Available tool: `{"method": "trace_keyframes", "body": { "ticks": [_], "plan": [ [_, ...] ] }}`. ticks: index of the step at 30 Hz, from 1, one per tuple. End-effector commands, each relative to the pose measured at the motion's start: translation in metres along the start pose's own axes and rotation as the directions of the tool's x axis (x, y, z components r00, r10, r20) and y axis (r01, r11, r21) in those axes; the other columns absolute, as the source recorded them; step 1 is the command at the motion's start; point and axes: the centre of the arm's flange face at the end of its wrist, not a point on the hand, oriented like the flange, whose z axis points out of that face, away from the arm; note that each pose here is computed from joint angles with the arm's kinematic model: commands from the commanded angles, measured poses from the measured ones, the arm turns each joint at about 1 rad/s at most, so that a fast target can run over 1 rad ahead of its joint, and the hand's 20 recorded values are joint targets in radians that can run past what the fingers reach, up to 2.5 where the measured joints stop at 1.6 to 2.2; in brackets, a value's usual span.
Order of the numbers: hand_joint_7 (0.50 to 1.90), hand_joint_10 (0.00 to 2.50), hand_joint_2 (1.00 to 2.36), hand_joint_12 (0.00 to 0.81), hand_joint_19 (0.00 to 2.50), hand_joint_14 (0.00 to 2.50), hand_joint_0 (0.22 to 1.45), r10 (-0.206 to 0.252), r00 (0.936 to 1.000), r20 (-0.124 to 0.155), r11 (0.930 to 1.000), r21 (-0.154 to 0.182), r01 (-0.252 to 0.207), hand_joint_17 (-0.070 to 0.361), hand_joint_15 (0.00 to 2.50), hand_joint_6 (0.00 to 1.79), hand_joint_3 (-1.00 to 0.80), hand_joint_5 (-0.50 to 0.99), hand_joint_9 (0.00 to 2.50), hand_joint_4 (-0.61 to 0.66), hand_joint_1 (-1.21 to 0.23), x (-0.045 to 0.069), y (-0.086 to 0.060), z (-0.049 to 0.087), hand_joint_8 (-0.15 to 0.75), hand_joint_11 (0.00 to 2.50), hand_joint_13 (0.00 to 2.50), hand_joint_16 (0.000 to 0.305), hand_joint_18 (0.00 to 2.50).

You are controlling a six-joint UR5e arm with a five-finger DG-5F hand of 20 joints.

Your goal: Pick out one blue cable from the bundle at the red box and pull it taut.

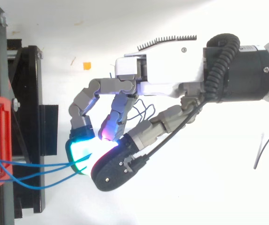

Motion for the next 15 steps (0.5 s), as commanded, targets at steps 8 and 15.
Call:
{"method": "trace_keyframes", "body": {
  "ticks": [8,15],
  "plan": [
    [1.07,0.02,1.00,0.367,0.44,0.01,0.70,0.000,1.0000,0.004,1.0000,0.001,0.000,0.108,0.37,0.92,-0.50,-0.12,1.15,0.01,-0.85,0.0006,-0.0004,0.0001,0.337,0.60,0.97,0.048,0.97],
    [0.96,0.02,1.00,0.367,0.45,0.02,0.57,0.000,1.0000,0.004,1.0000,0.001,0.000,0.111,0.38,0.91,-0.50,-0.11,1.18,0.08,-0.68,0.0006,0.0002,0.0002,0.337,0.59,0.97,0.049,0.97]
  ]
}}
